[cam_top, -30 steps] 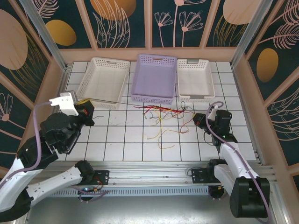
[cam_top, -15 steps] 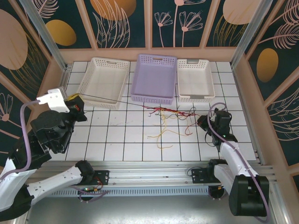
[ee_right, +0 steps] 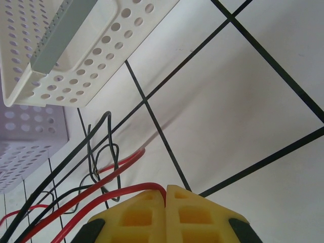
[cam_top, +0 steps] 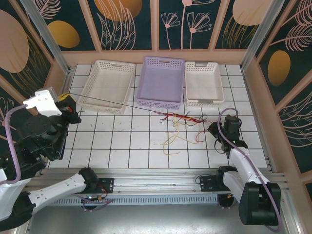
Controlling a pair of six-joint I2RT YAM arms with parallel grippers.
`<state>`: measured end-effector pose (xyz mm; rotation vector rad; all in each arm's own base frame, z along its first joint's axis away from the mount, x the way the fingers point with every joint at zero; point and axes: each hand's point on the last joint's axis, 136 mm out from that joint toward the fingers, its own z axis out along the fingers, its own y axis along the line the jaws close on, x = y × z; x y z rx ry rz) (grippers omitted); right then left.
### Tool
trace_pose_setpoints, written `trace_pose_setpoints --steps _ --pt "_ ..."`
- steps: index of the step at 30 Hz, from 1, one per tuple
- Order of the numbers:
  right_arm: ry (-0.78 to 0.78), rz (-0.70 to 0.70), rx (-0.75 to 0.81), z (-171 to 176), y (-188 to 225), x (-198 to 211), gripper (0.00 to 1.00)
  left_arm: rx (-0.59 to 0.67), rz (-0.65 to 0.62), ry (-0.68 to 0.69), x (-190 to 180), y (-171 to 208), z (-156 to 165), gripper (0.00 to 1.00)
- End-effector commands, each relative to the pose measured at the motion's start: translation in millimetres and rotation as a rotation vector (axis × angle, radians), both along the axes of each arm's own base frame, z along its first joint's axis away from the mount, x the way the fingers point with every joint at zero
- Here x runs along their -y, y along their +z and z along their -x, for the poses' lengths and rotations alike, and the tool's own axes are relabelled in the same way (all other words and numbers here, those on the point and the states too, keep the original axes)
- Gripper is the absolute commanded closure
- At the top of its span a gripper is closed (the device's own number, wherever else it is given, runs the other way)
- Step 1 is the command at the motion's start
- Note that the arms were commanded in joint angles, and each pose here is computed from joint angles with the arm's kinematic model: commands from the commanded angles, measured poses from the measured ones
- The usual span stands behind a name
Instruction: Untangle the cables
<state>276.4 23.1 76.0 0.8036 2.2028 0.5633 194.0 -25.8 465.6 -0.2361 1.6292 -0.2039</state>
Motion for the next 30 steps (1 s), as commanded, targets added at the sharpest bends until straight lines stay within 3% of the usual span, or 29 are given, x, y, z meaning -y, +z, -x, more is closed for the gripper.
trace_pose_setpoints --steps 1,5,10,13,14,20,24,30 --pt "-0.140 0.122 -0.103 15 -23 32 1.00 0.155 0.180 0.178 -46 40 16 1.00" --pt "-0.082 0.172 -0.087 8 -15 19 1.00 0.091 0.142 0.137 -17 17 -4 1.00" --pt "0.030 0.126 -0.061 -1 -9 -4 0.99 0.026 0.151 0.029 28 -22 -27 1.00" --pt "0.111 0.108 -0.036 -5 0 -20 0.70 0.002 0.163 -0.020 46 -40 -34 1.00" --pt "0.143 0.113 -0.026 -7 6 -26 0.65 -0.010 0.162 -0.029 50 -46 -37 1.00" --pt "0.251 0.105 0.057 -8 42 -53 0.45 -0.087 0.143 -0.063 70 -80 -46 1.00" --pt "0.344 0.116 0.090 -6 59 -74 0.39 -0.125 0.135 -0.086 81 -97 -51 1.00" --pt "0.677 0.048 0.076 12 63 -160 0.36 -0.145 0.142 -0.116 95 -107 -56 1.00"
